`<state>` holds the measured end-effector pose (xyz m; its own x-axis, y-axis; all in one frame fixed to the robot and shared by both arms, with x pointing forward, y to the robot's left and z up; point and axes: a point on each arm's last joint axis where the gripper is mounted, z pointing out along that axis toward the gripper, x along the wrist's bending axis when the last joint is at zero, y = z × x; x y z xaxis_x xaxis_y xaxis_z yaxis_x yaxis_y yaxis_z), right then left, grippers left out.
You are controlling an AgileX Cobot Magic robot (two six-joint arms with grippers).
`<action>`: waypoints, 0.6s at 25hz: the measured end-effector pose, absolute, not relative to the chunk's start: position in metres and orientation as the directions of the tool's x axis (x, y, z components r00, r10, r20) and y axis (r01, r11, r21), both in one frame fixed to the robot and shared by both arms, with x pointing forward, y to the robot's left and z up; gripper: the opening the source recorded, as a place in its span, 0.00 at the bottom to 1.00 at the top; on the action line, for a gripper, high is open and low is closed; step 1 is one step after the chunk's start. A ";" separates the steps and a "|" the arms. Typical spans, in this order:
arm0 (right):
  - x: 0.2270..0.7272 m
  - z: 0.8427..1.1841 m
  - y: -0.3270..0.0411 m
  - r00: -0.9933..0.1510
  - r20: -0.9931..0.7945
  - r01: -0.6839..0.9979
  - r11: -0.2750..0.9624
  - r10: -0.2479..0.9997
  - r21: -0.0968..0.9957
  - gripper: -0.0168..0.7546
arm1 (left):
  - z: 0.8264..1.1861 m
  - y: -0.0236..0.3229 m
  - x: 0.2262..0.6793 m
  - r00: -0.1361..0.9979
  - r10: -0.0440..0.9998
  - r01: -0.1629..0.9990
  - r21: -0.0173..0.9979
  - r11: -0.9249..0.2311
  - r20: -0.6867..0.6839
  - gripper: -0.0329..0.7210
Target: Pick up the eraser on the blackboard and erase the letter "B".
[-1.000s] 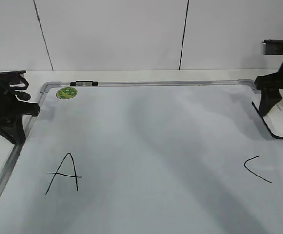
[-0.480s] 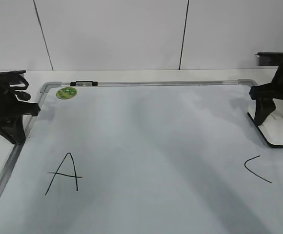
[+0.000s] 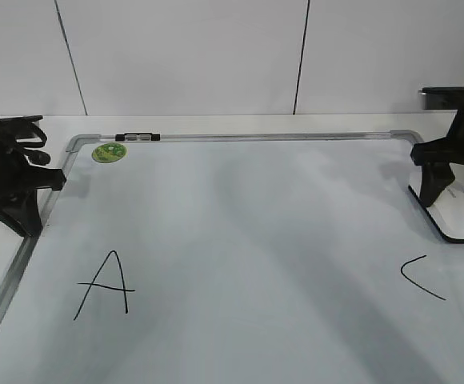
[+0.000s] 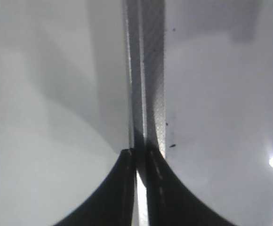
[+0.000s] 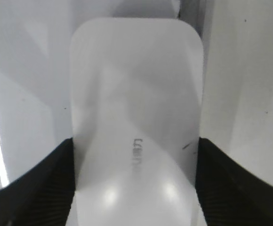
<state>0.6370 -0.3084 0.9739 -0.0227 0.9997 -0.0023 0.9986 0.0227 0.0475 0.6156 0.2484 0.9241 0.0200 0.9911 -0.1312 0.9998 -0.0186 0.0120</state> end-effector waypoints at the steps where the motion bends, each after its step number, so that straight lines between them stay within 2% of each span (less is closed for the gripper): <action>1: 0.637 0.974 -0.308 -0.023 -0.002 0.999 0.023 1.000 0.049 0.74 | 0.924 0.248 0.616 0.020 0.991 1.000 0.012 -0.019 -0.131 0.09; 15: 0.638 0.970 -0.308 -0.024 -0.002 0.999 0.024 1.000 0.041 0.74 | 0.924 0.248 0.616 0.020 0.991 1.000 0.012 -0.019 -0.131 0.09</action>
<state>0.6378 -0.3084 0.9705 -0.0244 0.9997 -0.0020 0.9989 0.0245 0.0406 0.6156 0.2484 0.9241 0.0200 0.9911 -0.1312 0.9998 -0.0186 0.0120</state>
